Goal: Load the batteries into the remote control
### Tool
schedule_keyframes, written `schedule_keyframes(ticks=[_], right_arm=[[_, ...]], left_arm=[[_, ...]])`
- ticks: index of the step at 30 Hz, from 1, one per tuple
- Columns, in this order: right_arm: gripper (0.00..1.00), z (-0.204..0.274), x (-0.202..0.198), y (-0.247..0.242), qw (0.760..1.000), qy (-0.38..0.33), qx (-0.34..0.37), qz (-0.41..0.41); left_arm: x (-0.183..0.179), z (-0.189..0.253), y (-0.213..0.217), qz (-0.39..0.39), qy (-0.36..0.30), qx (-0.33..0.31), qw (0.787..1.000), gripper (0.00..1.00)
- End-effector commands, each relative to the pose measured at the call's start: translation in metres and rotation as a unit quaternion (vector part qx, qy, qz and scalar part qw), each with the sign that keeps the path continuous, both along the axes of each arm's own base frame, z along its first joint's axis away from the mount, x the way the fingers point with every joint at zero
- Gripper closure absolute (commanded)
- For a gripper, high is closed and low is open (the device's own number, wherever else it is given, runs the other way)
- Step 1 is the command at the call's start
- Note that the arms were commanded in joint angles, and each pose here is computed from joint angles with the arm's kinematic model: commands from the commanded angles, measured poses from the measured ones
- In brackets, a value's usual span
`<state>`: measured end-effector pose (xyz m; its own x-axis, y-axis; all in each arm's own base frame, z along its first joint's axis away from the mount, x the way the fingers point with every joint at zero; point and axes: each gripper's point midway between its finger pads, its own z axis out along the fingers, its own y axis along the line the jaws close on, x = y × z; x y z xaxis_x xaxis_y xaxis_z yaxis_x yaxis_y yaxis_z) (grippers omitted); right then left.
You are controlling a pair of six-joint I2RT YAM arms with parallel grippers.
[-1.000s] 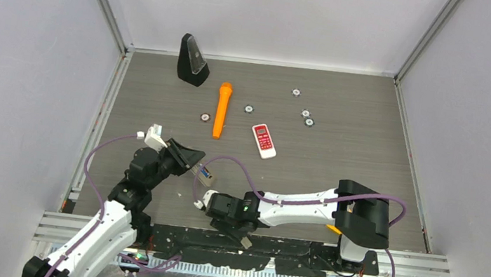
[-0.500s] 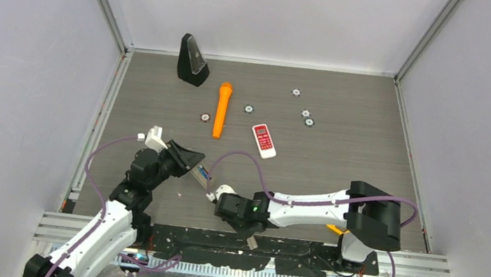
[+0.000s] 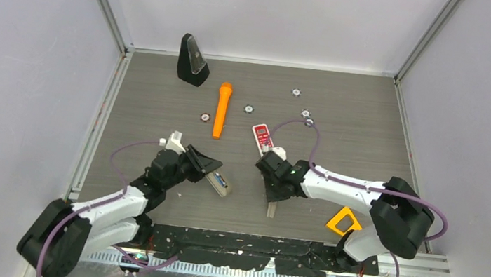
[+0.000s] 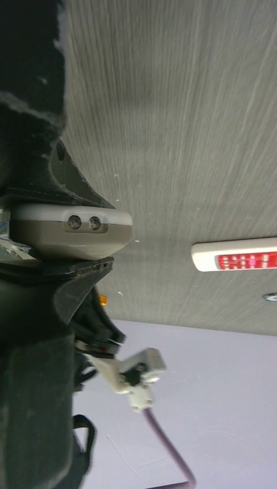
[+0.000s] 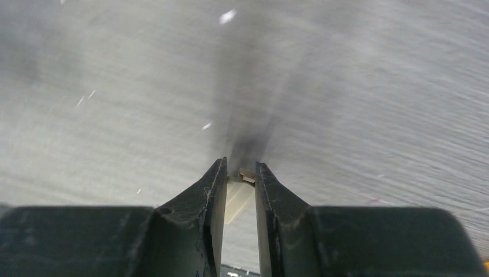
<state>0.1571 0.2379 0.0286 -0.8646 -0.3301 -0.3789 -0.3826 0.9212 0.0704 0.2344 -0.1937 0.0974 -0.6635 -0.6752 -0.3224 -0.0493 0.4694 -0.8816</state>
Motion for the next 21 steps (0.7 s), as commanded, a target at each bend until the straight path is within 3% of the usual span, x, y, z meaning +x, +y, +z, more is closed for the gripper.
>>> schedule_keyframes(ticks=[1,4,11,20,21], right_arm=[[0.86,0.007,0.037,-0.017,0.993,-0.023,0.033,-0.110],[0.86,0.007,0.051,-0.025,0.988,-0.025,0.043,-0.146],[0.85,0.002,0.059,-0.032,0.983,-0.022,0.050,-0.173],[0.85,-0.003,0.064,-0.037,0.981,-0.011,0.053,-0.189],[0.85,-0.003,0.064,-0.037,0.980,-0.008,0.054,-0.191]], left_arm=[[0.020,0.034,-0.027,0.049,-0.033,-0.092,0.994,1.00],[0.025,0.024,-0.038,0.103,-0.009,-0.102,0.989,1.00],[0.048,0.016,-0.055,0.140,0.008,-0.093,0.986,0.95],[0.053,-0.018,-0.059,0.158,0.022,-0.110,0.981,0.72],[0.052,-0.026,-0.053,0.171,0.023,-0.103,0.980,0.64]])
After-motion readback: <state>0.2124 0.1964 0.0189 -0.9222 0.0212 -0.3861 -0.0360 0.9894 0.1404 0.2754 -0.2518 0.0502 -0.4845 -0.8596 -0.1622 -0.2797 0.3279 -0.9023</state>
